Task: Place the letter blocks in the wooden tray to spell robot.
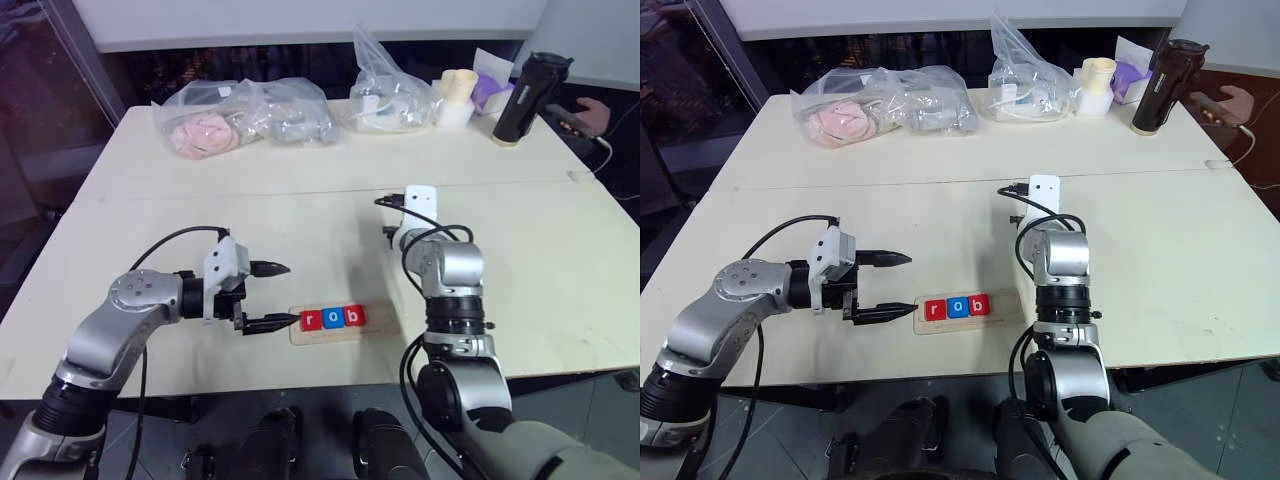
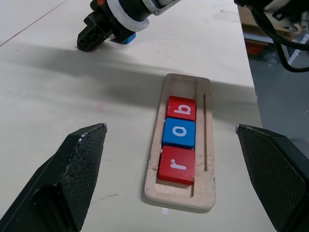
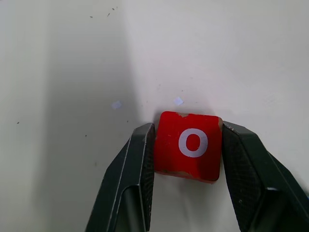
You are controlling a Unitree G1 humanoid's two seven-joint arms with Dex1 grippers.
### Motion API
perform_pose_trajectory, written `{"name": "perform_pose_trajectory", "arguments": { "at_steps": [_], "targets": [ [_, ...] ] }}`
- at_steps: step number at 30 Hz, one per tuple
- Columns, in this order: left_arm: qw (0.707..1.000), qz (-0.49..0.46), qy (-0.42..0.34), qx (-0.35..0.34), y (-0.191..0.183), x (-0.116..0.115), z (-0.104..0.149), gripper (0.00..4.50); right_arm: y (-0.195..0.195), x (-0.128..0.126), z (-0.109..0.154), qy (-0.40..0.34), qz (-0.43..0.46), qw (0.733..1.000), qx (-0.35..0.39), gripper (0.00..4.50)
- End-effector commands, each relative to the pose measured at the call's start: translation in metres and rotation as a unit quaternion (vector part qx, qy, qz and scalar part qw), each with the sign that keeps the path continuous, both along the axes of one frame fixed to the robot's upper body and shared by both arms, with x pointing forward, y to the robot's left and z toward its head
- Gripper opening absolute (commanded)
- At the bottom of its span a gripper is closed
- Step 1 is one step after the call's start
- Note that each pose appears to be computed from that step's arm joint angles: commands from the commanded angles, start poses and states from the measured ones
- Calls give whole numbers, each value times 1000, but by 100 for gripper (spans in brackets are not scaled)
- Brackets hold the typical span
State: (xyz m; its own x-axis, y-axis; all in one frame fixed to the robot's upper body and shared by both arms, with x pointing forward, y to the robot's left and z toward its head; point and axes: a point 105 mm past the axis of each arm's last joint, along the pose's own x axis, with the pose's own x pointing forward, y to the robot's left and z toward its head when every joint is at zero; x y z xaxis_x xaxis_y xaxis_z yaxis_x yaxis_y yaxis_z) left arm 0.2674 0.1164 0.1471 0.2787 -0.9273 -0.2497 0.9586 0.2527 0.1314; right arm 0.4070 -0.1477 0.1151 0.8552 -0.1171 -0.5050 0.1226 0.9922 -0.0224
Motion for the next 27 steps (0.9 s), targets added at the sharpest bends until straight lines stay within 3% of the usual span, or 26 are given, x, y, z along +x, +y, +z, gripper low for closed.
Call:
{"name": "perform_pose_trajectory", "arguments": {
  "at_steps": [1,7,17,27],
  "targets": [
    [1000,-9,-14,-6,-4,-2,7,450,-1,-8,41,-56,48,997,-21,142],
    [1000,-13,-13,-5,-4,-2,6,450,-18,-57,57,-36,112,992,-36,142],
    [1000,-20,-11,-2,-3,0,3,450,-48,-141,21,-4,163,985,-63,142],
    [1000,-23,-13,-8,-6,3,3,450,-43,-159,-2,25,152,987,-39,142]
  ]
}}
